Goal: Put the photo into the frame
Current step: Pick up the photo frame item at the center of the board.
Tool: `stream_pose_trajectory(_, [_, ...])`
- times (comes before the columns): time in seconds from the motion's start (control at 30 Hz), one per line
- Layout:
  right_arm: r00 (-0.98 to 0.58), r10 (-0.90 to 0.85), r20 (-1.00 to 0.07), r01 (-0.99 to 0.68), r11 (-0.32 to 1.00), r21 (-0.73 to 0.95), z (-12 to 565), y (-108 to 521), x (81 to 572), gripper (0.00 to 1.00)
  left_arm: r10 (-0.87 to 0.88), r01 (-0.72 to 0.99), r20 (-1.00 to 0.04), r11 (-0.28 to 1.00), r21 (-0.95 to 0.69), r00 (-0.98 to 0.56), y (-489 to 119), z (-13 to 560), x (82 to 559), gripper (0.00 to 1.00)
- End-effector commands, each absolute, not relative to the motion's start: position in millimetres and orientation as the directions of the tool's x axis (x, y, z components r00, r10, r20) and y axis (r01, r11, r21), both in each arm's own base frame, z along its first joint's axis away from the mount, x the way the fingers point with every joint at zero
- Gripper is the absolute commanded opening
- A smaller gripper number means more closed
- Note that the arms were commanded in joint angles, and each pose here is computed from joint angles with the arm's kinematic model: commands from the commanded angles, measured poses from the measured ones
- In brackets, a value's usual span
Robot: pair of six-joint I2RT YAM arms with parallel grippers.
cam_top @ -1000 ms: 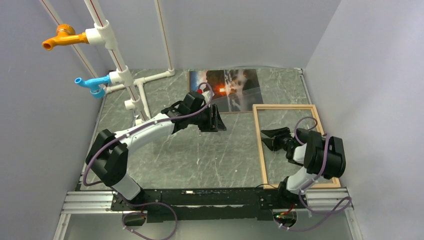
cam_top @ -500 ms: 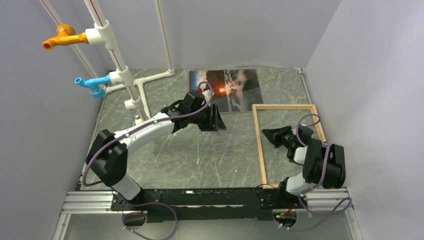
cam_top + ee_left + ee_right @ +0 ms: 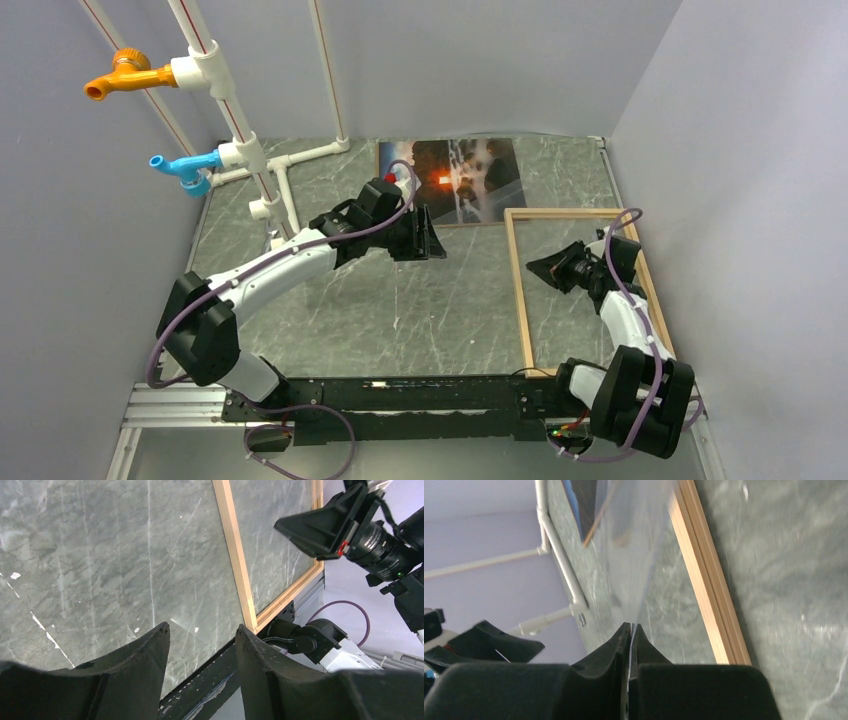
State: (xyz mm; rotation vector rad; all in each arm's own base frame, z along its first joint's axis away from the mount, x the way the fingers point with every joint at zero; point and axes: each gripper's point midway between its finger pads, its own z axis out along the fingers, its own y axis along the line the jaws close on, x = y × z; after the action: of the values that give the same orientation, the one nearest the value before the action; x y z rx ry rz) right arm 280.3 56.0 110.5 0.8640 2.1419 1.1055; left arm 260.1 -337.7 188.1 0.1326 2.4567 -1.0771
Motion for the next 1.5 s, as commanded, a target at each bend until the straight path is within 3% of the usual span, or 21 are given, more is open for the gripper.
stream_pose_trajectory(0.0, [-0.717,0.683,-0.137,0.278,0.462,0.842,114.5,74.4,248.6,0.06,-0.106,0.298,-0.494,0.683,-0.667,-0.863,-333.1,212.2,260.2,0.56])
stream_pose_trajectory(0.4, [-0.795,0.574,-0.199,0.211,0.568,0.796,138.4,81.2,226.3,0.05,-0.074,0.281,-0.478,0.725,-0.628,-0.875,-326.3,196.5,257.8,0.56])
stream_pose_trajectory(0.67, [-0.781,0.549,-0.297,0.180,0.654,0.735,166.5,66.9,236.2,0.03,-0.052,0.232,-0.461,0.810,-0.538,-0.886,-309.9,172.8,261.4,0.60])
stream_pose_trajectory(1.13, [-0.575,0.755,-0.316,0.277,0.543,0.793,187.7,40.2,272.4,0.00,-0.051,0.237,-0.448,0.792,-0.563,-0.893,-319.3,161.8,263.7,0.60])
stream_pose_trajectory(1.47, [-0.475,0.800,-0.367,0.217,0.510,0.832,243.4,28.7,295.2,0.00,-0.036,0.250,-0.435,0.773,-0.582,-0.900,-328.8,148.8,264.0,0.59])
